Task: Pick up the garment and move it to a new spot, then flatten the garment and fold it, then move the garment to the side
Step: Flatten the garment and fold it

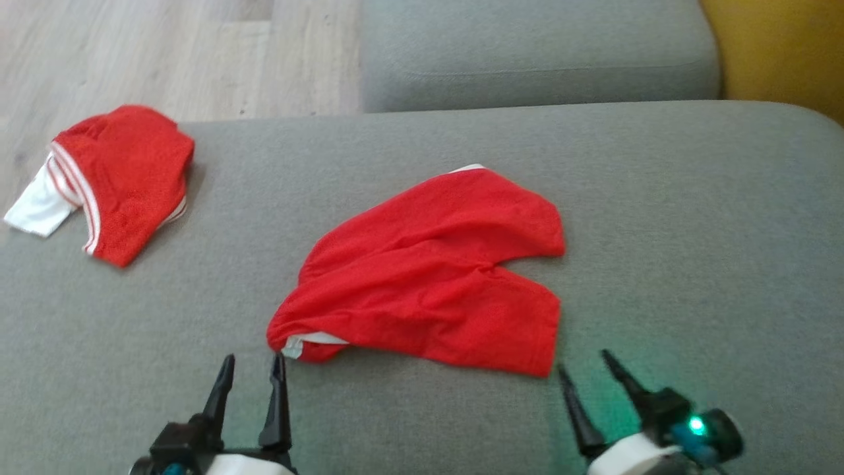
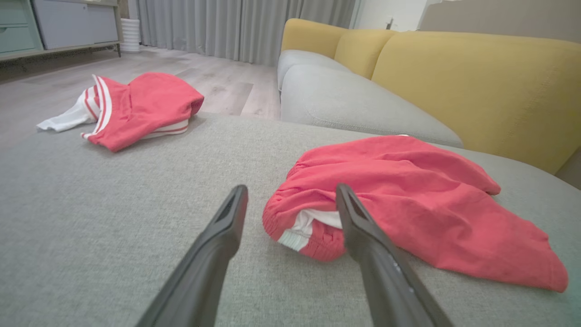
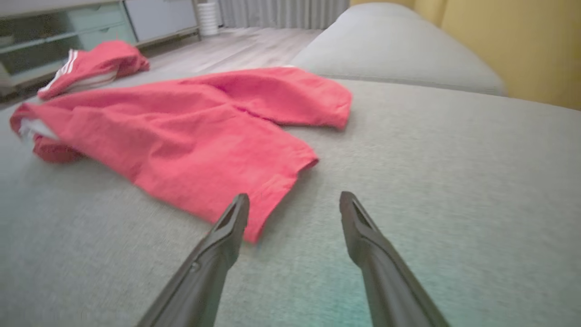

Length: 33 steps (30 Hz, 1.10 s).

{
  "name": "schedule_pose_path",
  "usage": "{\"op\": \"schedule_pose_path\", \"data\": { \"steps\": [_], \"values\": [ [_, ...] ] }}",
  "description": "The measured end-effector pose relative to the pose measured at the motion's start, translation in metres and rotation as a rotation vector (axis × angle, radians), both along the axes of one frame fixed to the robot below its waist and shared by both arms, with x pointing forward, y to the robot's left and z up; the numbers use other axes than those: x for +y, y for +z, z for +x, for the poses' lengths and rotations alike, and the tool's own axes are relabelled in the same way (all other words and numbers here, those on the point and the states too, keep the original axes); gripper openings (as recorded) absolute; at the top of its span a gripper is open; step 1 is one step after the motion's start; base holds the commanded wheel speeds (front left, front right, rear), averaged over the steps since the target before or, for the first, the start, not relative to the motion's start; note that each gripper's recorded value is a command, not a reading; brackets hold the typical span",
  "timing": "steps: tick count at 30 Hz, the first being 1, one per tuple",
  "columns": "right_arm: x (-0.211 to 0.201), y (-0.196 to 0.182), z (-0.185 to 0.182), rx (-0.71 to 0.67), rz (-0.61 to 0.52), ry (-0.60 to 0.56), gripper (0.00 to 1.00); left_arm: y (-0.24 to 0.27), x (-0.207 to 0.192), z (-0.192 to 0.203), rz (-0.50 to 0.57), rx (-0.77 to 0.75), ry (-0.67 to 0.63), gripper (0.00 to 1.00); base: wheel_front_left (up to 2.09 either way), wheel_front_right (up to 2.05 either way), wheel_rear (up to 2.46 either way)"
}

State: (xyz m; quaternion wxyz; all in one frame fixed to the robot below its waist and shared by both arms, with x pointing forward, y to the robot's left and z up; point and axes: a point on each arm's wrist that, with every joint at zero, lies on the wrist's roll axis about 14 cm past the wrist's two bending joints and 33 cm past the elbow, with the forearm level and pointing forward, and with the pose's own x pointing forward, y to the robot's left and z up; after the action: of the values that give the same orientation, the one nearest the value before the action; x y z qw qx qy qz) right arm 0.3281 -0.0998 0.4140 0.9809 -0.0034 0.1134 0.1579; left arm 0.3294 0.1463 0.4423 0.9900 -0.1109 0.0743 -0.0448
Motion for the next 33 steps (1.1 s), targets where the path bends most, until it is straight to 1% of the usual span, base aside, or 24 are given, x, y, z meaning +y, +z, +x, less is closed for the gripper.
{"op": "schedule_pose_path", "data": {
  "steps": [3,6,12,15,16,17,18,19,20,21,22,23,25,29,33],
  "values": [
    [0.021,-0.014,0.000,0.037,-0.058,0.094,1.00,0.000,0.002,-0.002,0.000,0.001,0.013,1.00,0.00,0.00,0.00],
    [0.035,-0.020,0.009,0.052,-0.090,0.158,1.00,0.001,0.009,-0.002,0.001,-0.003,0.038,1.00,0.00,0.00,0.00],
    [0.043,-0.047,0.016,0.146,-0.143,0.212,1.00,-0.005,0.023,-0.009,0.009,0.019,0.093,1.00,0.00,0.00,0.00],
    [0.049,-0.055,0.015,0.173,-0.147,0.234,1.00,-0.007,0.030,-0.012,0.010,0.027,0.116,1.00,0.00,0.00,0.00],
    [0.051,-0.055,0.016,0.173,-0.140,0.239,0.98,-0.007,0.031,-0.013,0.010,0.028,0.121,1.00,0.00,0.00,0.00],
    [0.052,-0.056,0.017,0.174,-0.137,0.242,0.87,-0.008,0.032,-0.013,0.011,0.030,0.126,1.00,0.00,0.00,0.00],
    [0.054,-0.055,0.019,0.172,-0.133,0.245,0.56,-0.008,0.033,-0.014,0.011,0.031,0.129,1.00,0.00,0.00,0.00],
    [0.055,-0.054,0.020,0.168,-0.124,0.244,0.39,-0.008,0.034,-0.014,0.011,0.032,0.131,1.00,0.00,0.00,0.00],
    [0.056,-0.053,0.021,0.167,-0.119,0.243,0.19,-0.008,0.034,-0.014,0.011,0.031,0.132,1.00,0.00,0.00,0.00],
    [0.056,-0.052,0.021,0.167,-0.115,0.241,0.19,-0.007,0.034,-0.014,0.011,0.029,0.133,1.00,0.00,0.00,0.00],
    [0.056,-0.051,0.021,0.165,-0.113,0.239,0.05,-0.007,0.034,-0.014,0.011,0.027,0.133,1.00,0.00,0.00,0.00],
    [0.056,-0.049,0.021,0.158,-0.112,0.238,0.00,-0.006,0.034,-0.014,0.011,0.023,0.131,1.00,0.00,0.00,0.00],
    [0.056,-0.041,0.023,0.131,-0.099,0.230,0.00,-0.003,0.033,-0.014,0.016,0.014,0.125,1.00,0.00,0.00,0.00],
    [0.058,-0.012,0.028,0.033,-0.068,0.215,0.00,0.002,0.029,-0.013,0.018,-0.007,0.109,1.00,0.00,0.00,0.00],
    [0.050,0.005,0.020,-0.022,-0.042,0.181,0.00,0.004,0.024,-0.017,0.016,-0.015,0.097,1.00,0.00,0.00,0.00]
  ]
}}
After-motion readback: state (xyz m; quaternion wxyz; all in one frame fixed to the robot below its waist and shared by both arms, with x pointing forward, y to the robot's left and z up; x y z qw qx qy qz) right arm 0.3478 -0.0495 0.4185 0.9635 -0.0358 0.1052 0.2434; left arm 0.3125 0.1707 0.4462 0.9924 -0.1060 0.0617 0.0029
